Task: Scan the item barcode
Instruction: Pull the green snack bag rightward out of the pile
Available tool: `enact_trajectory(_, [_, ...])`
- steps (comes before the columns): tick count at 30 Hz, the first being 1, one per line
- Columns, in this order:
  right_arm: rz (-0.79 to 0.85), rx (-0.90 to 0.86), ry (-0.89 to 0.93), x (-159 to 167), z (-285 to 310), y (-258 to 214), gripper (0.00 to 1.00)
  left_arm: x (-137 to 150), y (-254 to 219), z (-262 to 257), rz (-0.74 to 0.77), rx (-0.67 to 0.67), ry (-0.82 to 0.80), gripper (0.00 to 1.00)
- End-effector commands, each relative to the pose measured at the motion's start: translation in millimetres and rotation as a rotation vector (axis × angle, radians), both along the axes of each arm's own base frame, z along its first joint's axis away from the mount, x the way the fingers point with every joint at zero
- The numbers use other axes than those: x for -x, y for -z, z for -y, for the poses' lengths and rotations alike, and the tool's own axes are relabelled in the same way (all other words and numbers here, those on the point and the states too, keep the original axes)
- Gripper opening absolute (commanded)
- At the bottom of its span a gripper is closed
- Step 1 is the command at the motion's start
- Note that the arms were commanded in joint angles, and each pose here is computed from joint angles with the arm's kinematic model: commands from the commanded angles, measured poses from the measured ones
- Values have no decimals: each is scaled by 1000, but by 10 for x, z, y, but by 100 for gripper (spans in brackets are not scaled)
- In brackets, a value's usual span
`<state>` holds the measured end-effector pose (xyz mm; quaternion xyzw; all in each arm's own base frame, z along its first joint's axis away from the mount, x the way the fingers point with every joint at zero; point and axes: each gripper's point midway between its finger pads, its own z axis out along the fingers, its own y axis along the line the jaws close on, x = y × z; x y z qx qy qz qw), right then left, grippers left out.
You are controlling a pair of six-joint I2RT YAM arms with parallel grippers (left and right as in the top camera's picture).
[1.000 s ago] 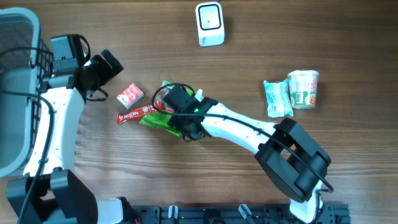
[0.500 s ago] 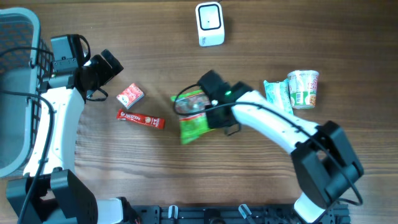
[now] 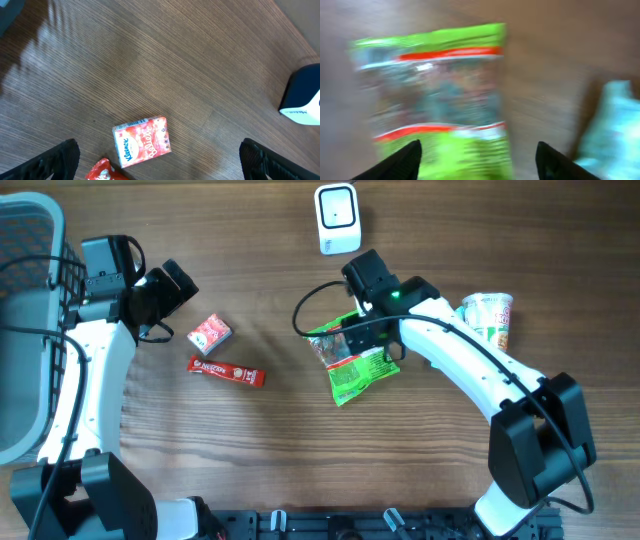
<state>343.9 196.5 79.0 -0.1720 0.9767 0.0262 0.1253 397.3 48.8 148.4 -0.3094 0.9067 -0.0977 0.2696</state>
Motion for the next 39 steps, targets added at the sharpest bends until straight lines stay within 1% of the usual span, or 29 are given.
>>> enact_trajectory(1, [-145, -173, 76, 266, -249, -83, 76, -7, -3, -26, 1, -9, -6, 100])
enact_trajectory(3, [-183, -144, 112, 339, -147, -53, 76, -7, -3, -26, 1, -9, -6, 100])
enact_trajectory(5, [-200, -141, 173, 304, 24, -70, 75, -7, -3, -26, 1, -9, -6, 100])
enact_trajectory(7, [-209, -154, 213, 257, 164, -96, 76, -7, -3, -26, 1, -9, -6, 100])
enact_trajectory(9, [-284, -194, 214, 346, 247, -108, 76, -7, -3, -26, 1, -9, -6, 100])
enact_trajectory(11, [-337, -165, 213, 453, 393, -97, 74, -7, -3, -26, 1, -9, -6, 100])
enact_trajectory(13, [-381, -153, 261, 546, 475, -18, 74, -7, -3, -26, 1, -9, -6, 100])
enact_trajectory(16, [-427, -178, 334, 659, 438, 155, 73, -7, -3, -26, 1, -9, -6, 100])
enact_trajectory(18, [-443, -243, 355, 706, 286, 293, 72, -7, -3, -26, 1, -9, -6, 100])
enact_trajectory(19, [-439, -278, 368, 714, 185, 369, 72, -7, -3, -26, 1, -9, -6, 100])
enact_trajectory(21, [-412, -294, 396, 709, 76, 482, 71, -7, -3, -26, 1, -9, -6, 100])
enact_trajectory(22, [-395, -294, 412, 701, 47, 531, 69, -7, -3, -26, 1, -9, -6, 100])
enact_trajectory(23, [-373, -279, 430, 677, 60, 562, 65, -7, -3, -26, 1, -9, -6, 100])
enact_trajectory(24, [-336, -248, 445, 631, 109, 592, 55, -7, -3, -26, 1, -9, -6, 100])
enact_trajectory(25, [-292, -205, 454, 573, 191, 614, 35, -7, -3, -26, 1, -9, -6, 100])
enact_trajectory(27, [-216, -111, 477, 482, 384, 645, 20, -7, -3, -26, 1, -9, -6, 100])
enact_trajectory(28, [-177, -59, 486, 440, 487, 652, 7, -7, -3, -26, 1, -9, -6, 100])
enact_trajectory(29, [-147, -22, 472, 407, 554, 652, 4, -7, -3, -26, 1, -9, -6, 100])
enact_trajectory(33, [34, 233, 371, 169, 1015, 567, 4, -7, -3, -26, 1, -9, -6, 100])
enact_trajectory(35, [81, 283, 321, 75, 1081, 520, 4, -7, -3, -26, 1, -9, -6, 100])
enact_trajectory(36, [69, 262, 272, 65, 1015, 518, 25, -7, -3, -26, 1, -9, -6, 100])
enact_trajectory(37, [48, 217, 251, 72, 924, 521, 61, -7, -3, -26, 1, -9, -6, 100])
enact_trajectory(39, [5, 137, 238, 91, 775, 493, 65, -7, -3, -26, 1, -9, -6, 100])
